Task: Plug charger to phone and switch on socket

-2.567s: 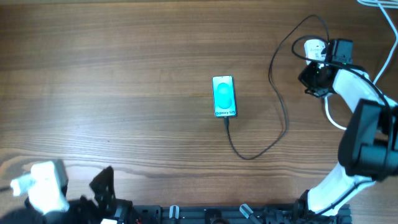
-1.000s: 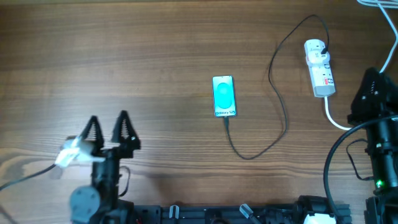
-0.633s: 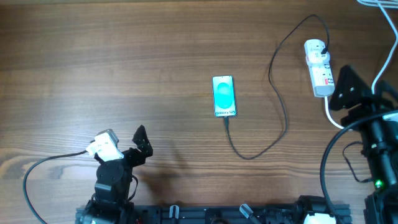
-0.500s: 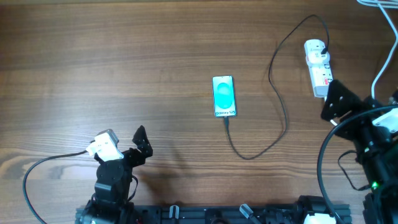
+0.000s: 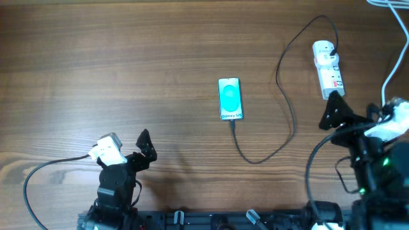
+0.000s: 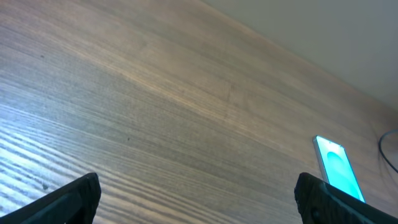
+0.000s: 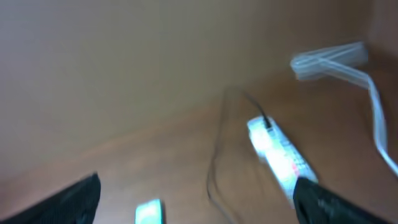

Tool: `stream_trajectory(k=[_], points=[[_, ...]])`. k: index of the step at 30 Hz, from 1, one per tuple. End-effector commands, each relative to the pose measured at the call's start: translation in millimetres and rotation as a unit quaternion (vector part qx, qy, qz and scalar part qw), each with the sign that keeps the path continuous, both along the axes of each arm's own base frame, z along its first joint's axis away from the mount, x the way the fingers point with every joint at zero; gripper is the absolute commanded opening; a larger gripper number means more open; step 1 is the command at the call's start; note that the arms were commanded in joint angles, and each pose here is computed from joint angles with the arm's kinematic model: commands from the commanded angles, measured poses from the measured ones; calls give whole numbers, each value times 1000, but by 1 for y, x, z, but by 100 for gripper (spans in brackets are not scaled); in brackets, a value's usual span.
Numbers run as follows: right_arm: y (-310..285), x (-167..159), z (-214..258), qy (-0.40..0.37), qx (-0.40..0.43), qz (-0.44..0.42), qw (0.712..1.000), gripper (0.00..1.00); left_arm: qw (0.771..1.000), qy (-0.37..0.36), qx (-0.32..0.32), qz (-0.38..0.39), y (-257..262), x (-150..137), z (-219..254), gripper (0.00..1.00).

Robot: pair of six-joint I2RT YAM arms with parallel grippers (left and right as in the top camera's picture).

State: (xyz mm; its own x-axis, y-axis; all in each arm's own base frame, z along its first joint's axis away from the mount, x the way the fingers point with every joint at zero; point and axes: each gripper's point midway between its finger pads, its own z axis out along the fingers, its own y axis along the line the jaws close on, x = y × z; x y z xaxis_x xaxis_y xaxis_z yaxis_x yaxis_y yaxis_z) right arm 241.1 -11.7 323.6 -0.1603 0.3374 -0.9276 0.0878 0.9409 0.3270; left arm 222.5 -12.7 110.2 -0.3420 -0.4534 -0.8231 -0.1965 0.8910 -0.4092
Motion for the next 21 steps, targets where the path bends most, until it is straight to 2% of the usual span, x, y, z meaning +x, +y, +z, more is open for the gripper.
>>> stream_trajectory(k=[1,5,8,13,21], points=[[20,-1,-21,-86,-47,62,993,100,1000,2,3,4,1,0,-1,100],[20,0,-37,-177,-56,59,981,100,1000,2,3,4,1,0,-1,100],[20,-2,-51,-213,-58,57,974,100,1000,2,3,4,2,0,-1,100],[20,3,-97,-188,-49,57,979,99,1000,2,3,4,2,0,-1,100],[15,5,-146,-97,-38,46,994,100,1000,2,3,4,2,0,-1,100]])
